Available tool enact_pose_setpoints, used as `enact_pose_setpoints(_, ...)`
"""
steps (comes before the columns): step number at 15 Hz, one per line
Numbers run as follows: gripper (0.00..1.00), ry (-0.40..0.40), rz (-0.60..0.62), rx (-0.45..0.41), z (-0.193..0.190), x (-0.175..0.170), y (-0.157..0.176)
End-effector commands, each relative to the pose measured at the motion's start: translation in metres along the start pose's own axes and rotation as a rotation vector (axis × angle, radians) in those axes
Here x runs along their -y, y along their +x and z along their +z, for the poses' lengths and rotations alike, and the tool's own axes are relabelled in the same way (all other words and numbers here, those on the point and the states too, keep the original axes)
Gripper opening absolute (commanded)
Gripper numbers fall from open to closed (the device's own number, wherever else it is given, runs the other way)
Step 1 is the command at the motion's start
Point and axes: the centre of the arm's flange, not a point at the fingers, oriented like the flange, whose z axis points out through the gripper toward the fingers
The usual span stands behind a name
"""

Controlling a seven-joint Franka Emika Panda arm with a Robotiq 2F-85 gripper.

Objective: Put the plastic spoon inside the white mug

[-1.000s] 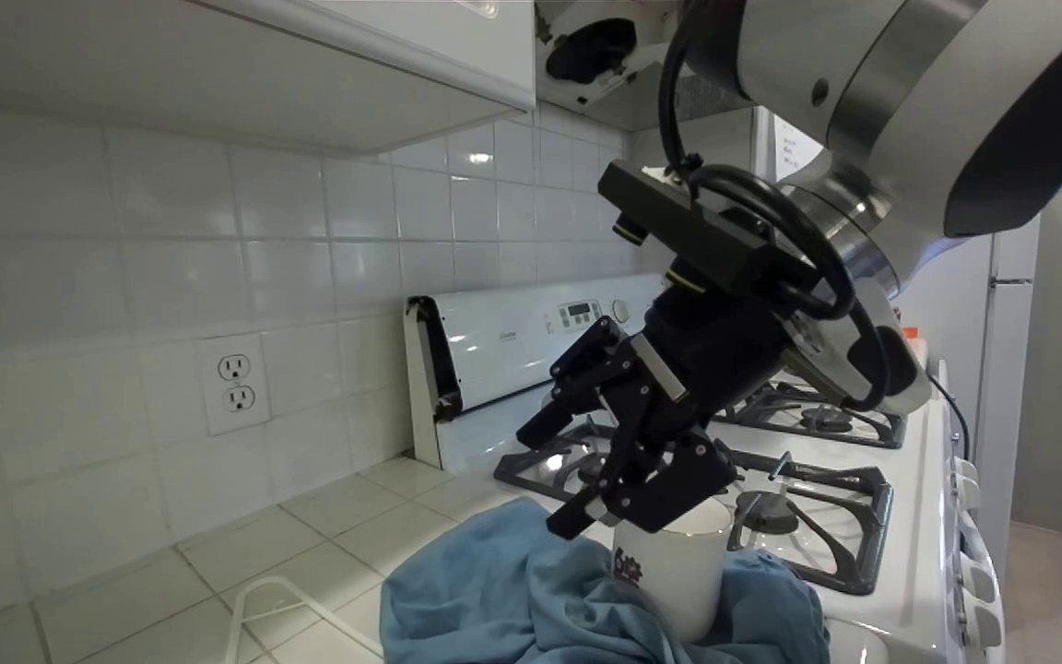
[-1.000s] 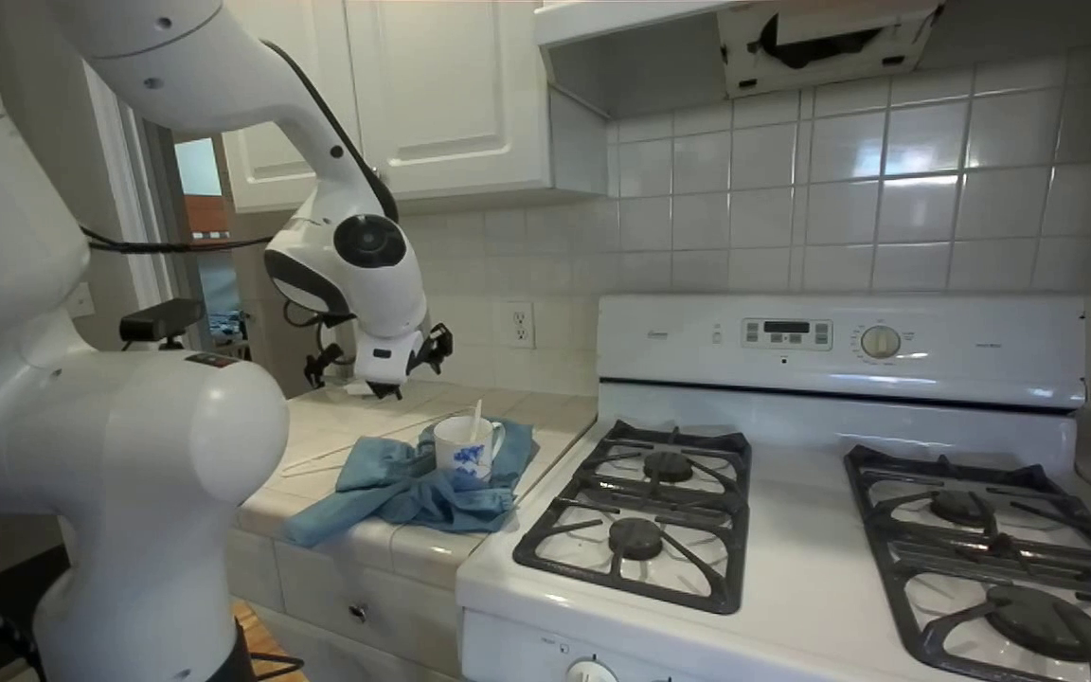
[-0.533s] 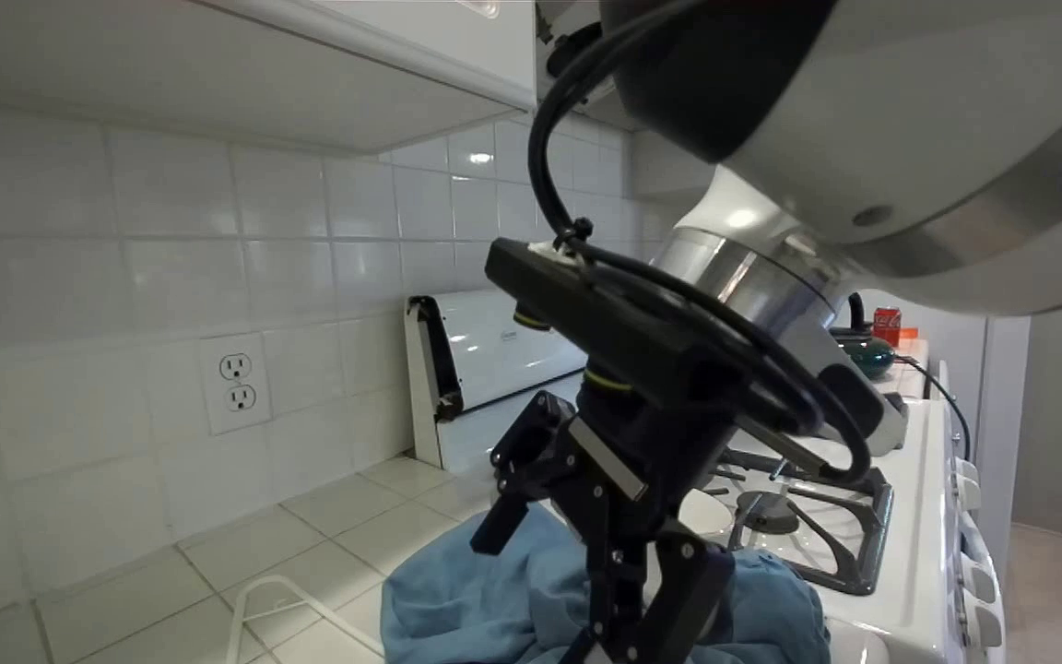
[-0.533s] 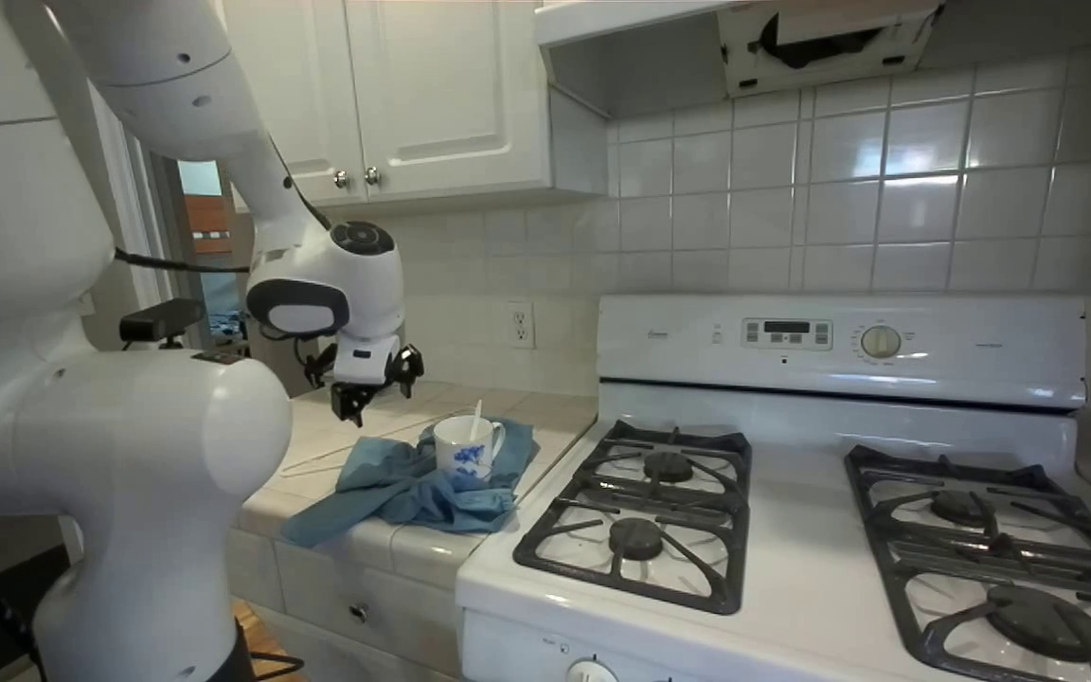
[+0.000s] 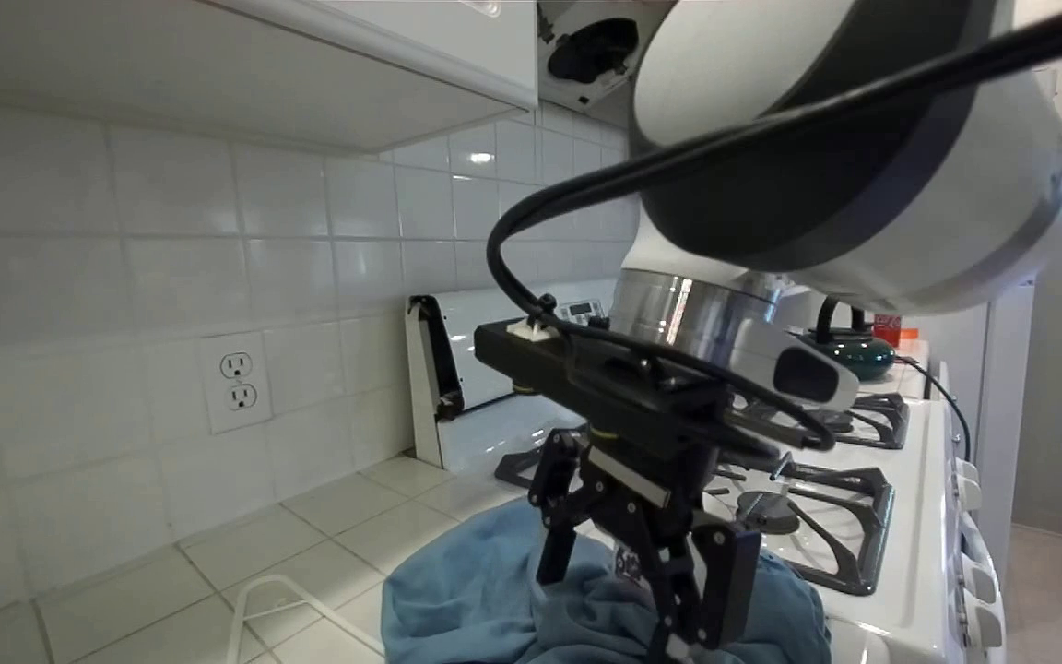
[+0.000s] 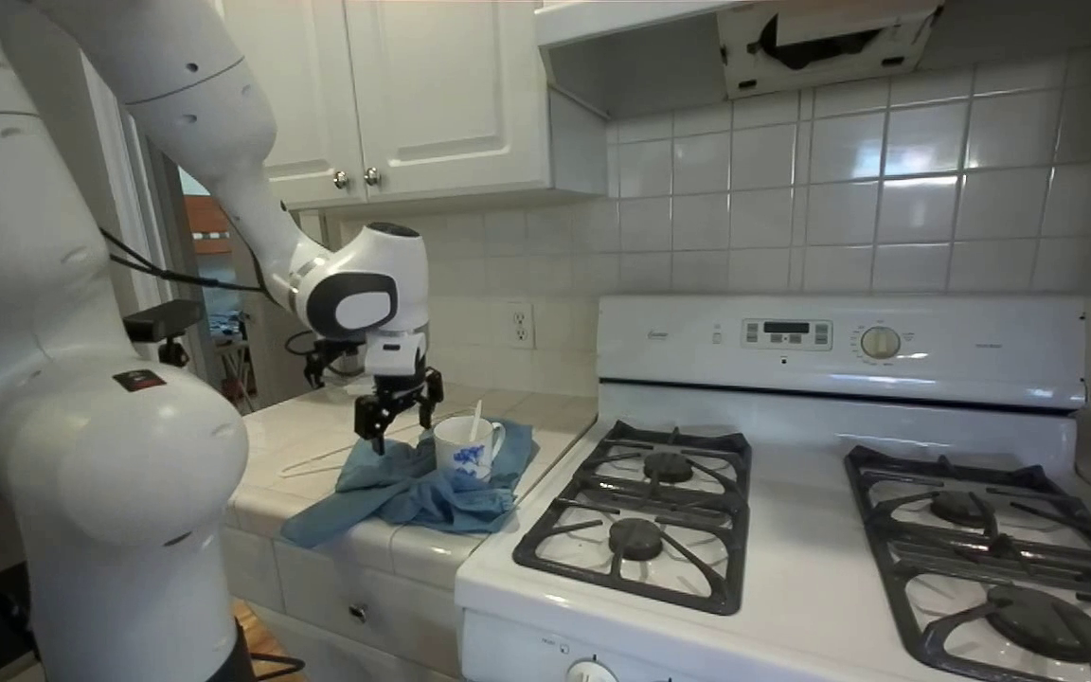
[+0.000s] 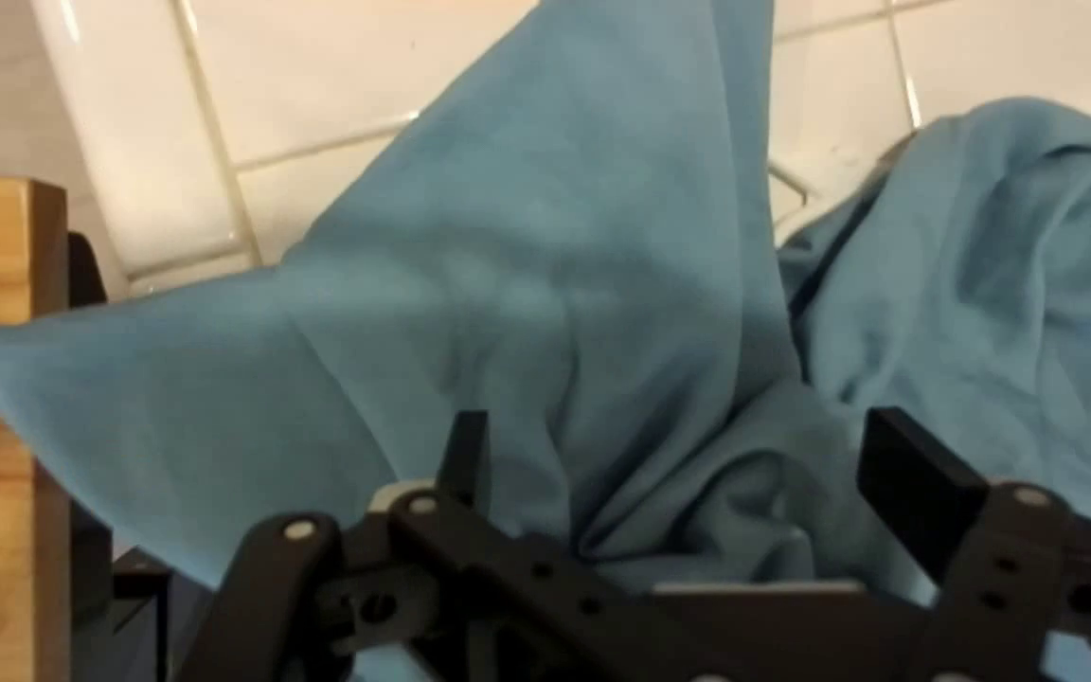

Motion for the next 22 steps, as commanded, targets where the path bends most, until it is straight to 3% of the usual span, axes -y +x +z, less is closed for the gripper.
enact_pose_setpoints(1,1.0,-0.035,-0.029,-0.05,-0.085,-0.013,0.002)
enact_pose_setpoints(6,1.0,-0.077,-0.102,-0.055,-0.175,-0.029,-0.003)
enact_pose_setpoints(11,1.0,-0.179,-0.282,-0.214,-0.231,-0.055,-0.003)
enact_pose_setpoints(12,1.0,-0.201,-0.265,-0.285,-0.234,-0.057,0.0)
enact_pose_setpoints(13,1.0,-0.182,-0.239,-0.203,-0.217,-0.053,-0.006)
enact_pose_setpoints(16,1.0,-0.195,-0.24,-0.256,-0.226,-0.057,-0.002)
enact_pose_setpoints(22,1.0,-0.197,-0.239,-0.263,-0.225,-0.057,-0.002)
